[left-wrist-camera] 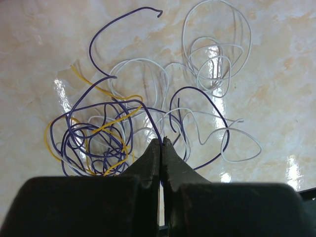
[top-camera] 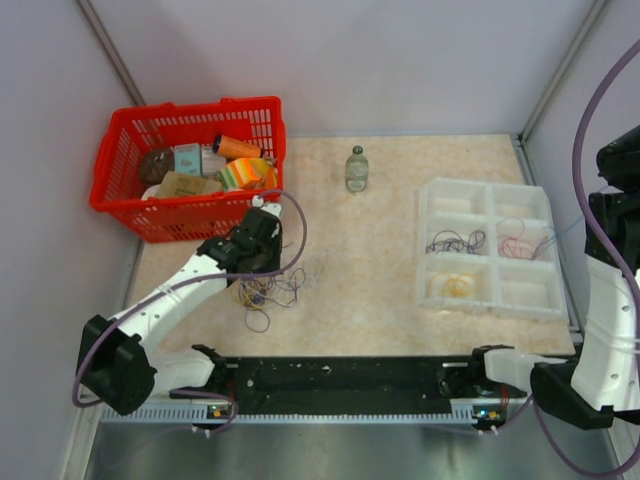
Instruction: Untangle the cables
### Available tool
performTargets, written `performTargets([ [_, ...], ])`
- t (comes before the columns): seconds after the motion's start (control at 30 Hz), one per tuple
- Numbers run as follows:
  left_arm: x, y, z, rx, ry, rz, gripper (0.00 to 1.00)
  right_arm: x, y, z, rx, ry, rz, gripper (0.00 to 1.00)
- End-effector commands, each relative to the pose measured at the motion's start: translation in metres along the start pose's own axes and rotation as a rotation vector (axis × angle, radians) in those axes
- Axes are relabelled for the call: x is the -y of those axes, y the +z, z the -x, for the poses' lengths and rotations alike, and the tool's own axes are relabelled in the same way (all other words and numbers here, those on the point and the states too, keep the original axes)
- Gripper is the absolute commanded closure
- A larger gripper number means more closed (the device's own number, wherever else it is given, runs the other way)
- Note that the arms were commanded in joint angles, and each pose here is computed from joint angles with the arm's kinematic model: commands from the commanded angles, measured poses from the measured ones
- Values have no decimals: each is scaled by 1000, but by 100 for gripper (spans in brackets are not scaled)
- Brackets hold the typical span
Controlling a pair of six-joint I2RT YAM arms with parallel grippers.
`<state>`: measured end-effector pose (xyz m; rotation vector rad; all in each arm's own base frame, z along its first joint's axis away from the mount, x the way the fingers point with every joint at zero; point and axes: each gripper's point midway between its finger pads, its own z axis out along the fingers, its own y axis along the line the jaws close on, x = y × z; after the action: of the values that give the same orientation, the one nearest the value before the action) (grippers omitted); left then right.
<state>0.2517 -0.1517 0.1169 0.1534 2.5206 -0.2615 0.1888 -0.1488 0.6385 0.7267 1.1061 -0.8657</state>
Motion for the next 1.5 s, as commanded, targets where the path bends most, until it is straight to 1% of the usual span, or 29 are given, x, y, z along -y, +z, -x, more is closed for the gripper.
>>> performTargets([
  [0.0, 3, 1, 10, 20, -1, -14, 100, 26, -1, 24, 38, 33, -52, 100],
  [0.1, 5, 3, 7, 7, 1, -18, 100, 30, -2, 32, 52, 58, -54, 100],
  [0.27, 8, 4, 7, -8, 0, -32, 100, 19, -1, 16, 25, 45, -46, 100],
  [0.6, 5, 7, 2, -17, 0, -22, 100, -12, -6, -38, -87, 54, 14, 100],
  [0.73, 7, 7, 0, -20, -3, -33, 100, -24, -9, -46, -126, 117, 59, 100],
  [0.87, 5, 7, 1, -16, -4, -27, 100, -28, -8, -31, -121, 163, 93, 100],
  [0.97, 5, 5, 1, -12, -7, -29, 100, -34, -11, -25, -129, 233, 139, 100],
  [1.07, 4, 5, 2, -8, -14, -28, 100, -50, -18, -30, -176, 319, 216, 100],
  [1.17, 2, 4, 2, -5, -19, -27, 100, -68, -25, -47, -247, 379, 252, 100],
  [1.3, -1, 2, 0, -2, -25, -22, 100, -74, -35, -76, -322, 402, 257, 100],
  [1.47, -1, 0, 0, 5, -29, -26, 100, -61, -49, -114, -390, 363, 216, 100],
])
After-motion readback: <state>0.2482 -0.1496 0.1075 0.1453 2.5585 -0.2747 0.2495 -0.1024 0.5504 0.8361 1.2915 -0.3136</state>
